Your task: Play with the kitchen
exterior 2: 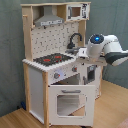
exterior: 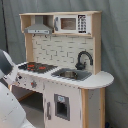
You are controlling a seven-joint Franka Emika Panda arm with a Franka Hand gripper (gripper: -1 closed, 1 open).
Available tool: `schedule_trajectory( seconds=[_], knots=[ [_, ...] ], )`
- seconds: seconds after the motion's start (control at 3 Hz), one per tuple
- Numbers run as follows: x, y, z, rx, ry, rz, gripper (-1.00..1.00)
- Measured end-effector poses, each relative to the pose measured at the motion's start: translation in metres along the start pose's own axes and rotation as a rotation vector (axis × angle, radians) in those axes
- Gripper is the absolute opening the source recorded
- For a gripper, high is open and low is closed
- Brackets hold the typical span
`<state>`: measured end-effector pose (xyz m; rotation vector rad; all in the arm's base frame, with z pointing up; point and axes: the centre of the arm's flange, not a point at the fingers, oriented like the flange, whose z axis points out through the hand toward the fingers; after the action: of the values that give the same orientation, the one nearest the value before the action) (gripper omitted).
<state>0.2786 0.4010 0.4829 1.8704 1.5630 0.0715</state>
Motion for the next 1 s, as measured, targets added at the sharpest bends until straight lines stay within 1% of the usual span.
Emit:
schedule_trajectory(
  seconds=[0.33, 0.67, 1.0],
  knots=[
    [0.007, 0.004, 0.019, 0.059, 0.064, -0.067, 1.0],
    [0.011, 0.005, 0.041, 0.107, 0.118, -0.123, 1.0],
    [0.016, -0.002, 0.064, 0.139, 0.161, -0.163, 1.0]
  ],
)
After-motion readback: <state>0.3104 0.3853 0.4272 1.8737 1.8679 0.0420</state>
